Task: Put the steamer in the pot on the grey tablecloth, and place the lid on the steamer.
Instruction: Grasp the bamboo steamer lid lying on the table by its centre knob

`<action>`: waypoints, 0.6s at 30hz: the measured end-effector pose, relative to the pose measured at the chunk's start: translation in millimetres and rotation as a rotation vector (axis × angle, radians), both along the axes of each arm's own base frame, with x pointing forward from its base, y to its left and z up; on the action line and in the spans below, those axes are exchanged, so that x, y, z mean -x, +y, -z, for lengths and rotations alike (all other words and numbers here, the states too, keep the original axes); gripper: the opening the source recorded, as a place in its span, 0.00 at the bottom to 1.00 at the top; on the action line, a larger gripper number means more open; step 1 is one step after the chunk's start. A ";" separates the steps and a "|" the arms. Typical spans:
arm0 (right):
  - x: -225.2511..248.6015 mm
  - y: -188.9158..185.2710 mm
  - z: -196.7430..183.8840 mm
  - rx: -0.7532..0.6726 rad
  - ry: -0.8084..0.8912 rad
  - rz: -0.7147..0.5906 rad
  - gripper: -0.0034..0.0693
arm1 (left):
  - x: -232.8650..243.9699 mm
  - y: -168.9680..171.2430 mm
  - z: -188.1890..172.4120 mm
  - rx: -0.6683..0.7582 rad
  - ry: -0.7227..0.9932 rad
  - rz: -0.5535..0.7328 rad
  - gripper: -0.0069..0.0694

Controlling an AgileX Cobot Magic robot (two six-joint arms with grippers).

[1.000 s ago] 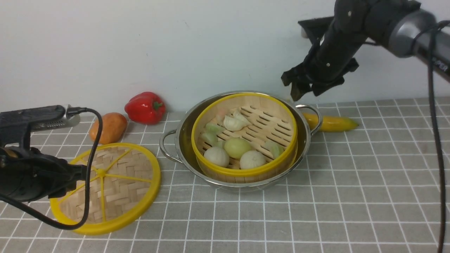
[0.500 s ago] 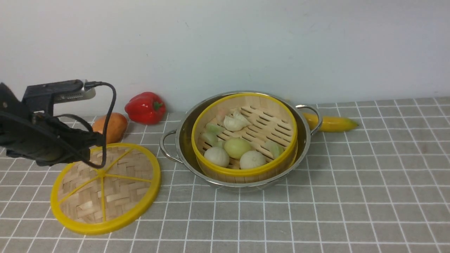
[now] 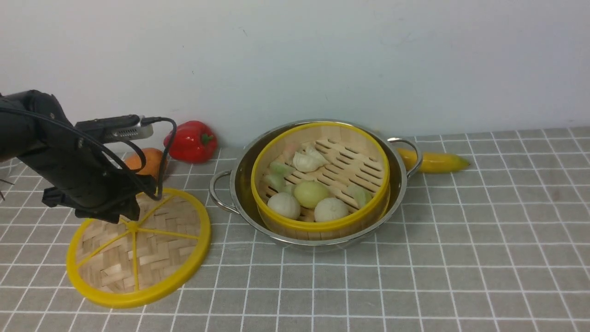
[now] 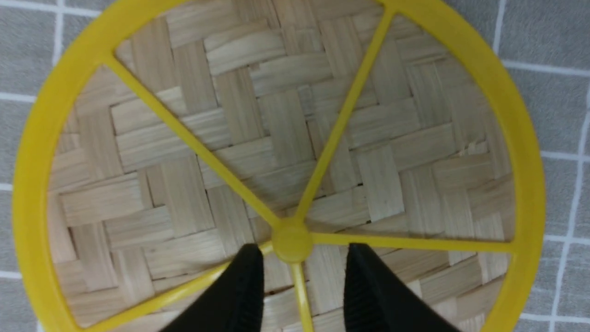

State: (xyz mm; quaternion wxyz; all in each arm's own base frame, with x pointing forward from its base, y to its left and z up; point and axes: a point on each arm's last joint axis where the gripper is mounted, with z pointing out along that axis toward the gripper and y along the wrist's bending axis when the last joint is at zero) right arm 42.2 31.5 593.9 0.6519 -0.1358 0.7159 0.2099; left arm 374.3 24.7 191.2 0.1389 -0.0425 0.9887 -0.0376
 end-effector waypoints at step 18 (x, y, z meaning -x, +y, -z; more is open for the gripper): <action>18.8 -4.5 17.1 -0.020 0.032 -0.014 0.63 | -7.6 1.1 22.8 -0.009 0.027 0.007 0.25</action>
